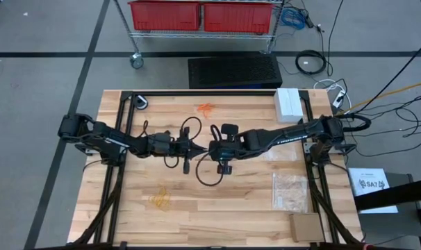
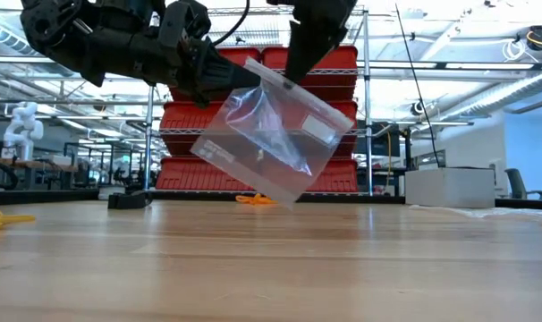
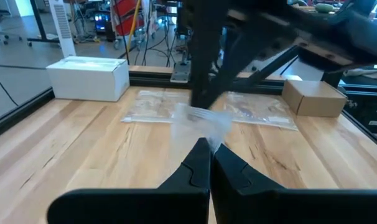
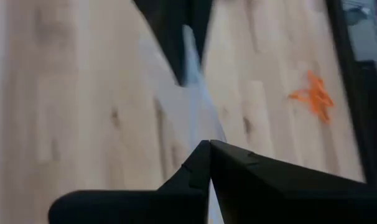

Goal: Sort rubber bands
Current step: Open the top right zip bag

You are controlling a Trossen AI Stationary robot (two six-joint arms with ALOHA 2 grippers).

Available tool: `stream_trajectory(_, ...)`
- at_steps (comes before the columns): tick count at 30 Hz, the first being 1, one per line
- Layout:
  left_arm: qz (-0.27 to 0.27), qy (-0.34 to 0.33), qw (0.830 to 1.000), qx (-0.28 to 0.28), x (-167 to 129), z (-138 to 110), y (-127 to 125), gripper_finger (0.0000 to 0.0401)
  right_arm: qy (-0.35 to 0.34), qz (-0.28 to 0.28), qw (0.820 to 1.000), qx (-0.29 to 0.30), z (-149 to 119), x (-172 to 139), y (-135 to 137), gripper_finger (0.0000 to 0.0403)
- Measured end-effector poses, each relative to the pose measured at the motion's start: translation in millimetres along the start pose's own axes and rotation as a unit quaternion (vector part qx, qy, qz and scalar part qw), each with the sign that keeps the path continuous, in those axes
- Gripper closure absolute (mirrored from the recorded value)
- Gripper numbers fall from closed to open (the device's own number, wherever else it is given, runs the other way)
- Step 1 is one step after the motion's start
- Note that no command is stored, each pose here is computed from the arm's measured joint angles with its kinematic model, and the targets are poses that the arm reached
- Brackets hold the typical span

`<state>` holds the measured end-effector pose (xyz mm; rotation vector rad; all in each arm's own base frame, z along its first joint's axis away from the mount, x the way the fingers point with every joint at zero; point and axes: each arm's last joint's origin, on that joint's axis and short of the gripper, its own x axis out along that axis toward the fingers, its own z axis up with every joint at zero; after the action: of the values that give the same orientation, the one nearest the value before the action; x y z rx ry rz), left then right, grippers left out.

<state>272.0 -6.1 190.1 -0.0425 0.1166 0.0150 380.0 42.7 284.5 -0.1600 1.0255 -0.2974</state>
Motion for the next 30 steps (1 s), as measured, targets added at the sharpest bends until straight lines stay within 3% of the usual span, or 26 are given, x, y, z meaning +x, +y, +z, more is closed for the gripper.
stream_trajectory(6, -0.009, 0.007, 1.0, 0.0, 0.0, -1.3, -1.0, 0.0401, -0.015, 0.003, 1.0, -0.009, 1.7, 5.1, 1.5, 0.0403)
stream_trajectory(16, -0.026, 0.039, 0.999, 0.002, -0.5, -7.6, -5.4, 0.0401, -0.037, 0.043, 0.998, 0.004, -24.8, 44.5, 13.1, 0.0403)
stream_trajectory(26, -0.03, 0.059, 0.998, 0.006, -1.1, -11.5, -8.4, 0.0401, -0.206, 0.049, 0.977, 0.035, -58.8, 46.7, 27.9, 0.0403)
stream_trajectory(30, -0.03, 0.059, 0.998, 0.009, -1.1, -11.6, -8.2, 0.0401, -0.221, 0.056, 0.973, 0.043, -75.7, 60.1, 28.5, 0.0402)
